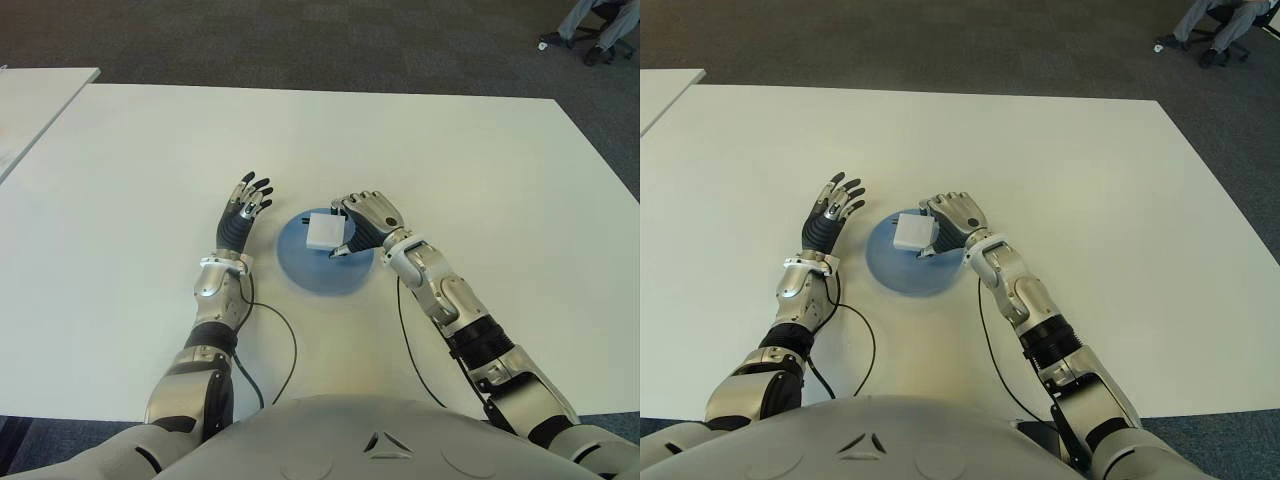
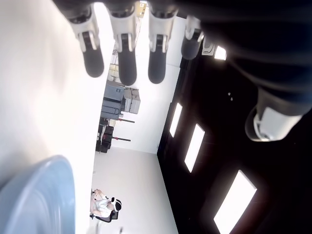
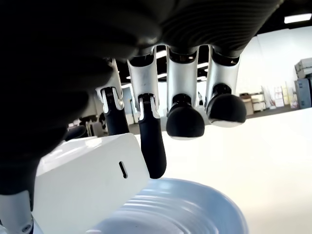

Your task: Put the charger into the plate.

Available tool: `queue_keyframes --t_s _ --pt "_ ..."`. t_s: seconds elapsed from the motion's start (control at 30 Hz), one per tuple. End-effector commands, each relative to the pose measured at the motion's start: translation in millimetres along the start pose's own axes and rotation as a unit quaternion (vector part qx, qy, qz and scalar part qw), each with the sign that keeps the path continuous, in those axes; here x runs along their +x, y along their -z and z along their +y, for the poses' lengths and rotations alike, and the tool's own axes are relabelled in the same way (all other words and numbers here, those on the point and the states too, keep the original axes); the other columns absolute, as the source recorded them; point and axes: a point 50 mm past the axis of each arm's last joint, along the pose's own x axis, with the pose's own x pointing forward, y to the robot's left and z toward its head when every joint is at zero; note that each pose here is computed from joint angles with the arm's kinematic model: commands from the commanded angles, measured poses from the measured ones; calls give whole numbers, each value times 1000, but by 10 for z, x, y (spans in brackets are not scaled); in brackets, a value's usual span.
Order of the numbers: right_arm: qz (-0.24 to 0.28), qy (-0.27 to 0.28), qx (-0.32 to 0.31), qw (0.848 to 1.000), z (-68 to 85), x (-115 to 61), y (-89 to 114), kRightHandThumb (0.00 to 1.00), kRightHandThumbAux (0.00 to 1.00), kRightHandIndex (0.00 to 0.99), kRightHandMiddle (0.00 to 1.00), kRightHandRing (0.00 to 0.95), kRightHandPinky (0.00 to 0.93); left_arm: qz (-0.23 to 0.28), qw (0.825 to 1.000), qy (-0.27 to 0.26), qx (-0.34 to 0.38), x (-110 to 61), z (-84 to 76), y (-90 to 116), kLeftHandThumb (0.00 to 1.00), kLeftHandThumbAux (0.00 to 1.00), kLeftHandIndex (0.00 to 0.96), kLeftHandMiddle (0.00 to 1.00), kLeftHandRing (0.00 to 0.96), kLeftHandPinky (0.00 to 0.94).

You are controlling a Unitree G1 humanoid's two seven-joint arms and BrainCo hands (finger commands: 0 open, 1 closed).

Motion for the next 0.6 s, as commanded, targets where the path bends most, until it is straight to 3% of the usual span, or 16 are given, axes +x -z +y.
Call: queue_keyframes --t_s 0.03,0.1,0.13,0.17,0.23,0.33,0.43,0.6 --pt "-2 2 11 1000 4 38 17 850 675 408 534 764 764 23 1000 -6 -16 -77 -4 96 0 442 10 186 195 196" --pt "-3 -2 13 1000 19 42 35 847 675 406 564 710 681 23 1000 -5 -15 -76 -5 95 0 440 10 186 193 183" --pt "-3 -4 13 1000 24 43 41 729 600 354 497 589 565 23 1000 -5 -15 -76 -5 94 0 440 10 185 191 181" --pt "-4 -12 11 1000 28 47 50 686 573 335 473 545 523 23 1000 -5 -14 -76 -6 93 0 439 10 185 191 180" --pt "-4 -28 7 1000 36 56 63 539 468 229 320 350 352 23 1000 -4 -13 -76 -4 92 0 439 10 183 189 181" --pt "0 -52 5 999 41 72 83 442 321 98 121 140 162 24 1000 -5 -11 -75 -1 90 0 439 18 183 188 188" --pt "2 -67 18 998 24 71 106 397 214 32 39 45 54 24 1000 -6 -9 -72 1 88 0 441 34 186 194 206" --pt "-6 -73 42 996 4 67 120 364 137 5 6 7 8 24 1000 -7 -11 -67 2 90 0 443 51 189 201 220"
